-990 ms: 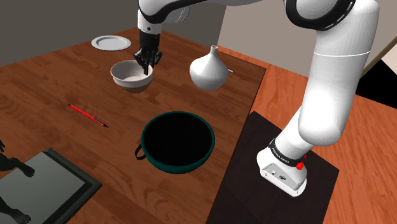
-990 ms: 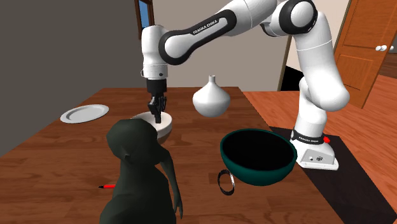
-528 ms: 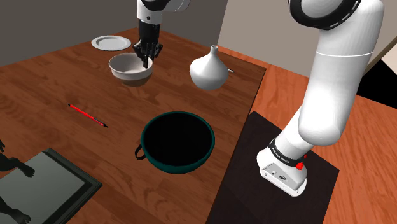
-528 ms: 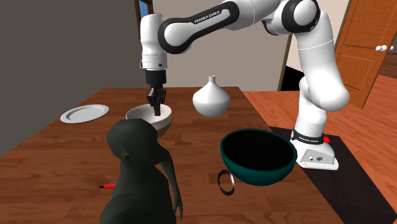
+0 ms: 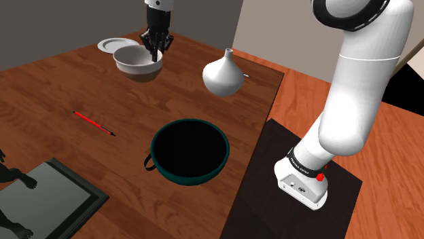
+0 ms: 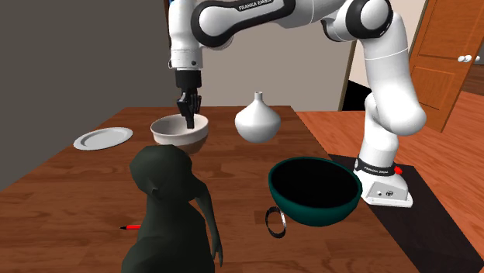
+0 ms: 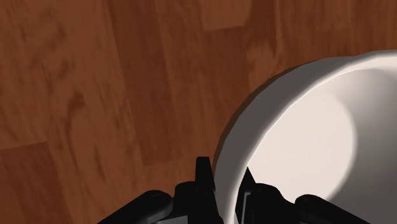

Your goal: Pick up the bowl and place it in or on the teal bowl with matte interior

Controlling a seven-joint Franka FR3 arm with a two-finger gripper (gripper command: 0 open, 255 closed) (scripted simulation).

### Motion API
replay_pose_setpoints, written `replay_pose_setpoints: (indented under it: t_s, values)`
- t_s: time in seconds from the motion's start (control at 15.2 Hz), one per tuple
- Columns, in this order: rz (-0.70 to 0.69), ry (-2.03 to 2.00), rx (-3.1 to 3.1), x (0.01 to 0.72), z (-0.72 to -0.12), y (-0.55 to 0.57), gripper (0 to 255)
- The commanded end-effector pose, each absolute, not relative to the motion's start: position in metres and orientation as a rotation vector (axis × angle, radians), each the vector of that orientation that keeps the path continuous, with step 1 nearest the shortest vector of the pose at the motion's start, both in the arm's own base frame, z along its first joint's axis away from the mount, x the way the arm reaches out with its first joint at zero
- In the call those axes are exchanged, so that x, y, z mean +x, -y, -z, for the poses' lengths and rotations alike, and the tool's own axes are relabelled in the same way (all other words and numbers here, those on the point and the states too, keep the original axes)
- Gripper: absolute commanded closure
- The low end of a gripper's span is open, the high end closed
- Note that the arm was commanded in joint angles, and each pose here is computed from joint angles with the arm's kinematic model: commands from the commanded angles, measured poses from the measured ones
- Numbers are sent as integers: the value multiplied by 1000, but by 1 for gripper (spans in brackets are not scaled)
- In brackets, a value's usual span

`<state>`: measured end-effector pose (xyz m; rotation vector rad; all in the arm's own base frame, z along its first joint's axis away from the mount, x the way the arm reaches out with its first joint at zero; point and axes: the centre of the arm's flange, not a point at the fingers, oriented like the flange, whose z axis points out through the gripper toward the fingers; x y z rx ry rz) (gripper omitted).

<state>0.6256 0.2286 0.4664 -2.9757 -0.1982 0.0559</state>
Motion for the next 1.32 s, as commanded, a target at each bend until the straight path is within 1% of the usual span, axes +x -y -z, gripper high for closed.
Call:
replay_pose_setpoints:
  t_s: [0.0, 0.99, 1.25]
  values:
    - [-56, 198, -2976, 626, -477, -229, 255]
    - [-56, 198, -2976, 626, -553, -229, 255]
    - [-56, 198, -2976, 574, -555, -237, 255]
